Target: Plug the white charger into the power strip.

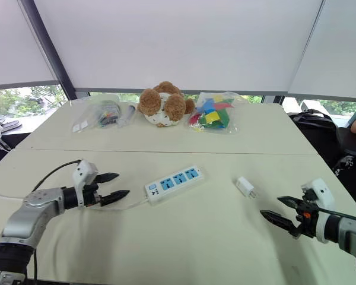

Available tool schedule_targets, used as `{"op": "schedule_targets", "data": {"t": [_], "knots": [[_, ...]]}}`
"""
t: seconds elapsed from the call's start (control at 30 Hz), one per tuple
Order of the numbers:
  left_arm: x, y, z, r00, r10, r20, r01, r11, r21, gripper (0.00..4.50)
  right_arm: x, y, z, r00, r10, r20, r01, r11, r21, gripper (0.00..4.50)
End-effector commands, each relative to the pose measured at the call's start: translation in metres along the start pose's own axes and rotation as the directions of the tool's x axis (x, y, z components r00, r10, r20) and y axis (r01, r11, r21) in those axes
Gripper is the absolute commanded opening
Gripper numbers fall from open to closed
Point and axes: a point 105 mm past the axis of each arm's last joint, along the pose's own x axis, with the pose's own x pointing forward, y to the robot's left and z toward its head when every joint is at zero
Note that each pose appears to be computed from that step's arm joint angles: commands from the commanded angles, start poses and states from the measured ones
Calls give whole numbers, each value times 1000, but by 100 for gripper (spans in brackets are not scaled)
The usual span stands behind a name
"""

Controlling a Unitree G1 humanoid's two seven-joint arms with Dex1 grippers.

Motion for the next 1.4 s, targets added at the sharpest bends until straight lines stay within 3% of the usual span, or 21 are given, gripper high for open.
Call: {"op": "schedule_targets", "data": {"t": [0.03,0.3,0.7,0.8,0.83,1.03,1.23,1.3,1.4], "knots": [[16,-9,10,995,-83,50,79,994,70,448,7,22,35,992,114,58,-112,993,-42,437],[40,-24,-5,988,-121,91,116,991,59,448,19,58,58,973,228,41,-224,971,-88,437],[65,-20,-12,982,-133,134,126,990,57,448,27,81,61,954,299,16,-297,950,-93,437],[71,-23,-14,979,-149,136,141,988,61,360,26,81,57,955,298,-3,-297,951,-92,450],[72,-24,-15,979,-152,136,145,988,61,304,26,81,56,955,297,-7,-296,951,-91,450],[81,-28,-15,972,-204,118,194,977,90,292,22,77,54,960,279,-29,-281,955,-93,450],[80,-42,-19,909,-415,-42,416,893,172,292,1,41,52,976,171,-133,-186,976,-113,450],[77,-45,-24,857,-498,-131,515,839,177,292,-4,0,55,979,3,-203,-35,988,-153,450],[78,-48,-26,809,-556,-191,586,788,187,292,-3,-29,66,961,-103,-255,60,983,-171,450]]}}
